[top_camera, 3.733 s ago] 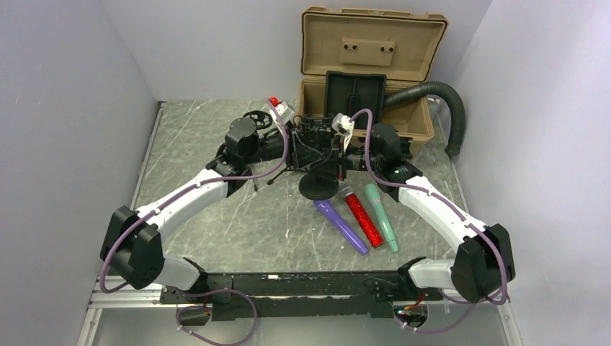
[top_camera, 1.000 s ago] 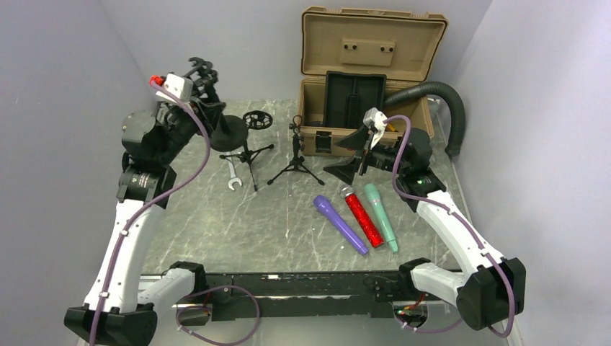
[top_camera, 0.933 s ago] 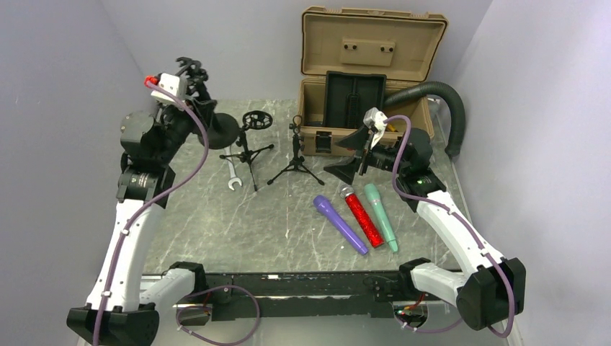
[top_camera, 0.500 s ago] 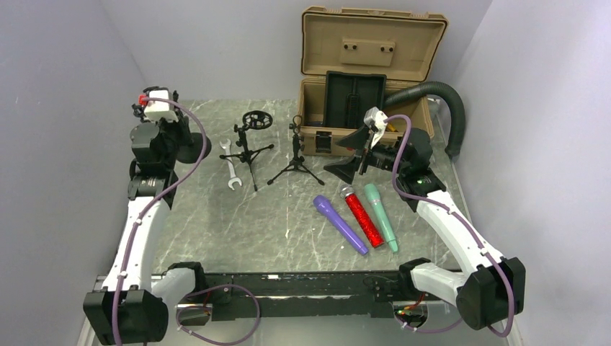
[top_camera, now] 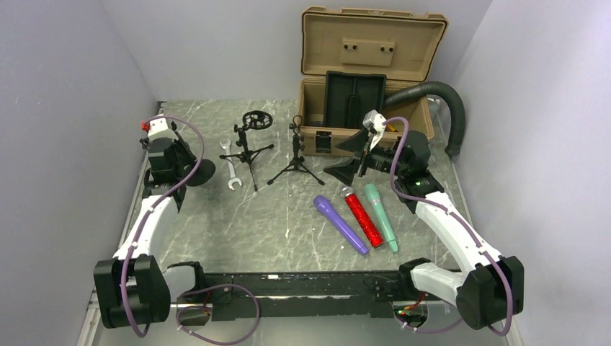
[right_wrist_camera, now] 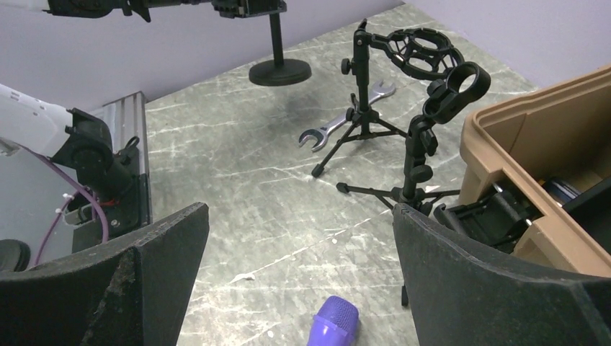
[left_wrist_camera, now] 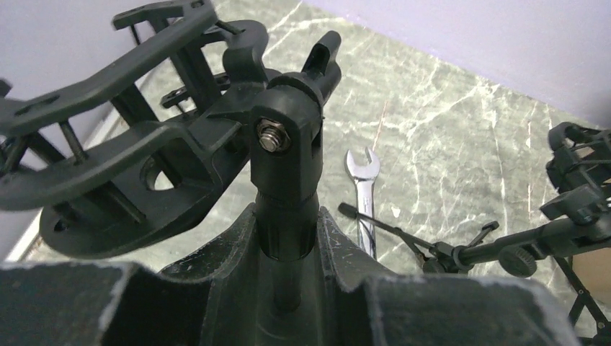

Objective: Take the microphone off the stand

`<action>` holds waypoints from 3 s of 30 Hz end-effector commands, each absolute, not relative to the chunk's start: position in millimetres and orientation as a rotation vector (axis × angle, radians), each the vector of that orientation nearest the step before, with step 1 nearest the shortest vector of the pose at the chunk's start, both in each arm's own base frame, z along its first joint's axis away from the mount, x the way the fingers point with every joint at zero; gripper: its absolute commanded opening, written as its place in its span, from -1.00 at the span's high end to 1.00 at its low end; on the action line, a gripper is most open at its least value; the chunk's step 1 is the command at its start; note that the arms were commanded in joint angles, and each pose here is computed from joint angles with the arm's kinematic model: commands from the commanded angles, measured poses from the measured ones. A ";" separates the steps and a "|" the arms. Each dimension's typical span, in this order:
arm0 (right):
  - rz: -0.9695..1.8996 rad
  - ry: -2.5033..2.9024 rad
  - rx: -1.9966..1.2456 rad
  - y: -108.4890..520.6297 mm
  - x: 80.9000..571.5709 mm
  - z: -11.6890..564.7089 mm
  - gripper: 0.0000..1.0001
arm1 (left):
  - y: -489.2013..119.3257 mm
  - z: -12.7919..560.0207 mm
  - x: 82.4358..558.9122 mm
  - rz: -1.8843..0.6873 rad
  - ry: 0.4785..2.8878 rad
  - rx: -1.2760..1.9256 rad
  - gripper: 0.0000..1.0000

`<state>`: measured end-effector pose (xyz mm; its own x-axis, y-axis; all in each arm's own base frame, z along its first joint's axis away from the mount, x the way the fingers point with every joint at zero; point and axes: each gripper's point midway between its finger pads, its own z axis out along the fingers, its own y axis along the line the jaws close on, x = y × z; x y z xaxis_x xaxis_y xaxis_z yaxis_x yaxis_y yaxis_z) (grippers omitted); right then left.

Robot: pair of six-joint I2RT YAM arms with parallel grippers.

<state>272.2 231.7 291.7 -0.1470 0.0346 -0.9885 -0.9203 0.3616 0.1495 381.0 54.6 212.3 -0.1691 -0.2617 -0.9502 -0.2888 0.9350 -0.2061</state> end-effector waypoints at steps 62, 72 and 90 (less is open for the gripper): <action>0.824 1.510 -0.820 213.9 303.7 247.9 -1.00 | 59.9 206.7 455.0 0.068 1.601 -0.355 0.96; 0.822 1.507 -0.825 213.5 302.9 247.9 -1.00 | 60.9 210.8 468.4 0.084 1.560 -0.307 0.97; 0.821 1.510 -0.824 212.6 303.8 245.8 -1.00 | 67.5 199.8 484.8 0.150 1.577 -0.269 0.90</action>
